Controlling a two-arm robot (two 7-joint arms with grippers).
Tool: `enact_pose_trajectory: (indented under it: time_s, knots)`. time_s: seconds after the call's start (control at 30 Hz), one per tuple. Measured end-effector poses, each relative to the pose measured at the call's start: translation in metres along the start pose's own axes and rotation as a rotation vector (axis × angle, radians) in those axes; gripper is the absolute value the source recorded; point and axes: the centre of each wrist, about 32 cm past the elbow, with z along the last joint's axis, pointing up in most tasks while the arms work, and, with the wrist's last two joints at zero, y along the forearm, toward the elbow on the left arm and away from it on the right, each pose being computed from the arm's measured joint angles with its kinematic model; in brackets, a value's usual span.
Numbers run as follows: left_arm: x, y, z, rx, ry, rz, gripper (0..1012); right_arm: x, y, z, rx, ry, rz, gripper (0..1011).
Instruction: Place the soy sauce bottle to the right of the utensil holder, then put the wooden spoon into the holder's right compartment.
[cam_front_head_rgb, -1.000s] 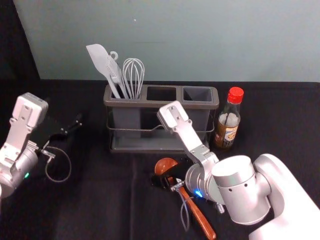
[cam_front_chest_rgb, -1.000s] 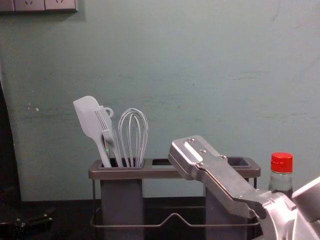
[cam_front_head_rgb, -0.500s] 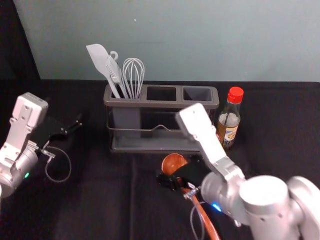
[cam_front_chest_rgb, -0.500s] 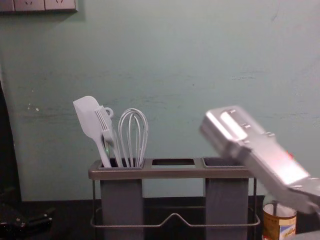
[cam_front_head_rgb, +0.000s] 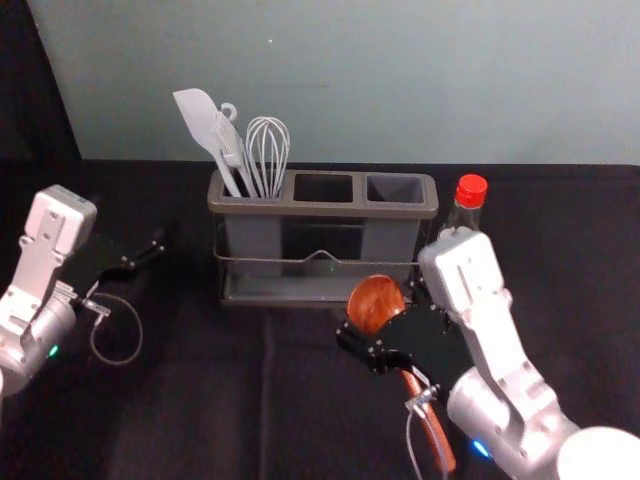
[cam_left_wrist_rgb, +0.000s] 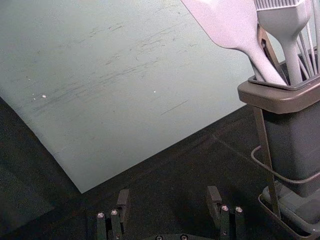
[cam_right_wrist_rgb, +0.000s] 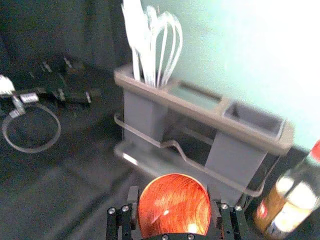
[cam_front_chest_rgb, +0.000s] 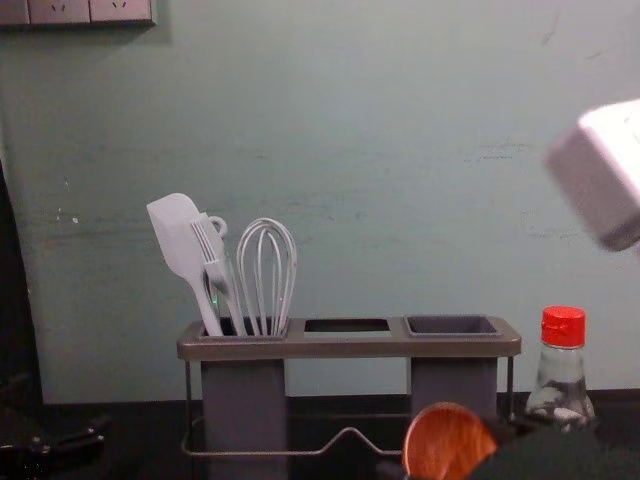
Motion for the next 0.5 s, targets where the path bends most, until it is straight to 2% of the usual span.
enact_pose_trajectory:
  time_s: [0.13,0.17,0.23,0.33,0.43,0.5]
  knots:
    - [0.0,0.0,0.0,0.0,0.0,0.0,1000,0.001,-0.008,-0.007,0.109,-0.023,0.004,836]
    - [0.0,0.0,0.0,0.0,0.0,0.0,1000,0.003,-0.012,-0.01,0.161,-0.03,0.005,837]
    - [0.0,0.0,0.0,0.0,0.0,0.0,1000,0.004,-0.018,-0.014,0.229,-0.036,0.007,836]
    - [0.0,0.0,0.0,0.0,0.0,0.0,1000,0.006,-0.023,-0.017,0.295,-0.041,0.007,836]
    - [0.0,0.0,0.0,0.0,0.0,0.0,1000,0.007,-0.029,-0.023,0.398,-0.053,-0.007,836]
    - [0.0,0.0,0.0,0.0,0.0,0.0,1000,0.007,-0.031,-0.025,0.434,-0.06,-0.016,836]
